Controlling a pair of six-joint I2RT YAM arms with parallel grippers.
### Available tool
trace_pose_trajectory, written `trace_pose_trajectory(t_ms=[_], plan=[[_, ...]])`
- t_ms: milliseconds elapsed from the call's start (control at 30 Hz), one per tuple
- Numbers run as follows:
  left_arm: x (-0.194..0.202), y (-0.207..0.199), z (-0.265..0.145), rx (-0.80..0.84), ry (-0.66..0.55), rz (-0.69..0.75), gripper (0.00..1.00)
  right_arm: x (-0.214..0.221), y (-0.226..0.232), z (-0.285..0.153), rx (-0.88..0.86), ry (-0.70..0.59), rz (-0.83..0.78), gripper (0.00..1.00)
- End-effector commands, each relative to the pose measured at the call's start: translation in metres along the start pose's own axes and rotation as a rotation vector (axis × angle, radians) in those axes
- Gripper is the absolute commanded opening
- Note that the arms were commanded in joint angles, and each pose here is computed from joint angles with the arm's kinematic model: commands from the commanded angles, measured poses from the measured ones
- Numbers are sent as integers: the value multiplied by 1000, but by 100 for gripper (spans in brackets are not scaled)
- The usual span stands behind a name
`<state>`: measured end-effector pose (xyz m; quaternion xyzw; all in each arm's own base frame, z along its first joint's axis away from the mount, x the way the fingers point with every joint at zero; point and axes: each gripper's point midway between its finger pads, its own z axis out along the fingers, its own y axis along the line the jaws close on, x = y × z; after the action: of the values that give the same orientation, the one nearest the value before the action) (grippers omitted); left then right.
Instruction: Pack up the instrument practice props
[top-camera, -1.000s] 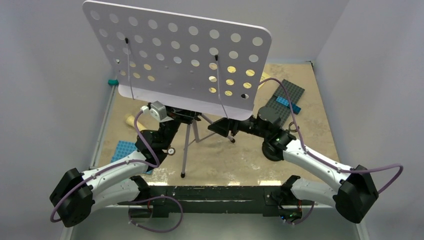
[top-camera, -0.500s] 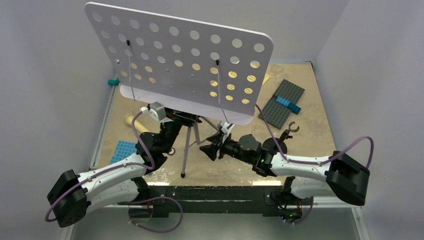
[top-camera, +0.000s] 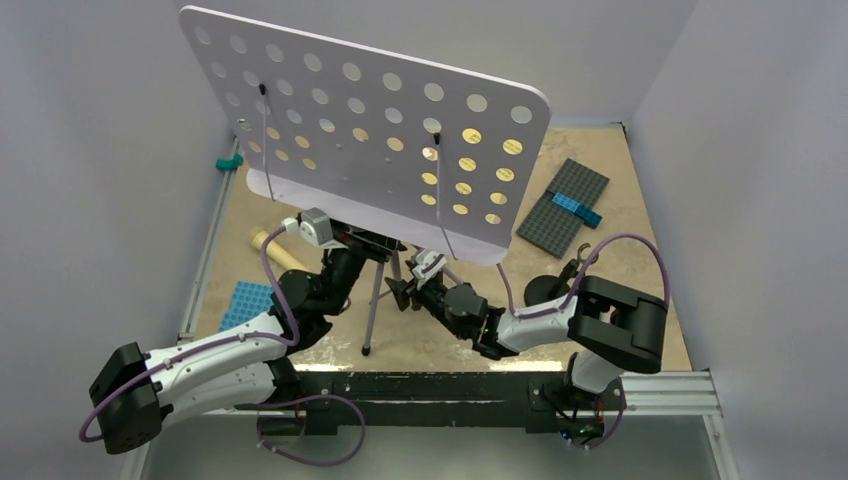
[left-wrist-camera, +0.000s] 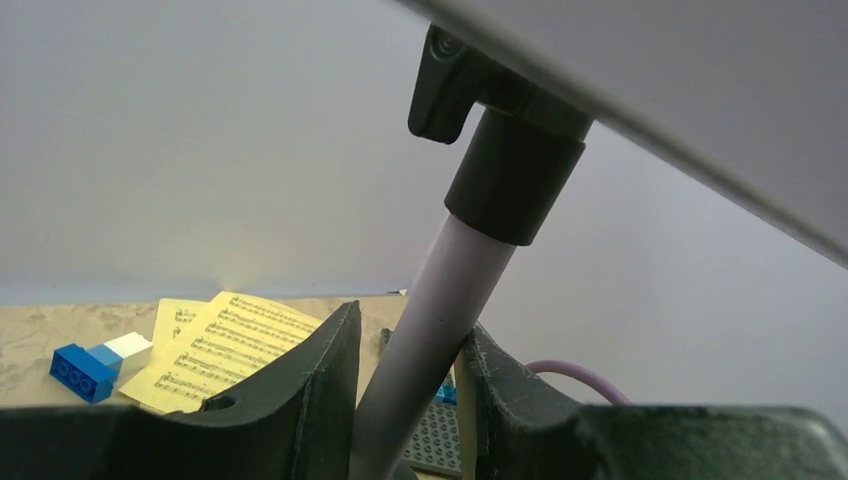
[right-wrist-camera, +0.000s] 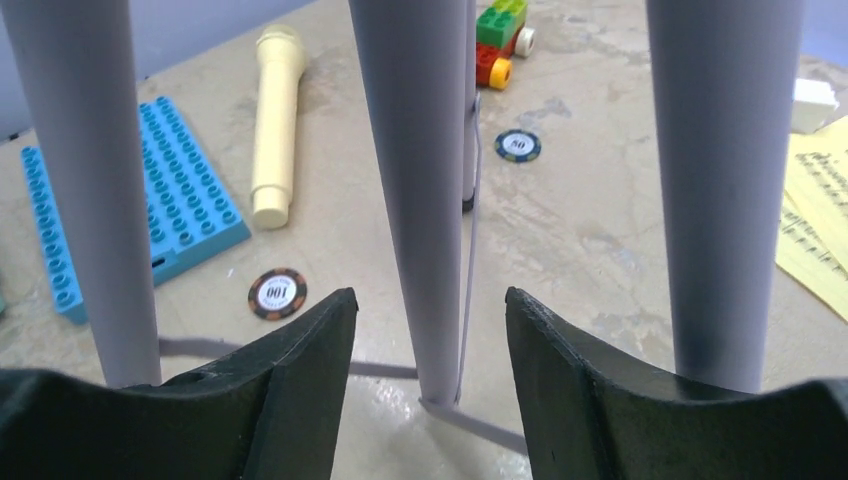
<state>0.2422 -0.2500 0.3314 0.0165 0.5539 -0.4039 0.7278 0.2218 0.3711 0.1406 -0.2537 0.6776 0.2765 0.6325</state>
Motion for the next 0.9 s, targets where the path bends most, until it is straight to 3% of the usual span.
trace_pose_trajectory(t_ms=[0, 100, 200, 333, 433, 867], plan=[[182, 102, -124, -346, 685, 143, 0, -53, -9, 17, 116, -174, 8, 60], [180, 100, -123, -341, 678, 136, 0, -60, -11, 26, 153, -200, -24, 57], [179, 99, -122, -340, 673, 130, 0, -60, -11, 32, 171, -202, -35, 44], [175, 97, -121, -336, 661, 128, 0, -61, -10, 28, 167, -206, -34, 22], [166, 95, -113, -331, 629, 140, 0, -69, -13, 20, 174, -219, -32, 0], [72, 54, -42, -230, 362, 247, 0, -131, -10, -18, 113, -293, 25, 0]])
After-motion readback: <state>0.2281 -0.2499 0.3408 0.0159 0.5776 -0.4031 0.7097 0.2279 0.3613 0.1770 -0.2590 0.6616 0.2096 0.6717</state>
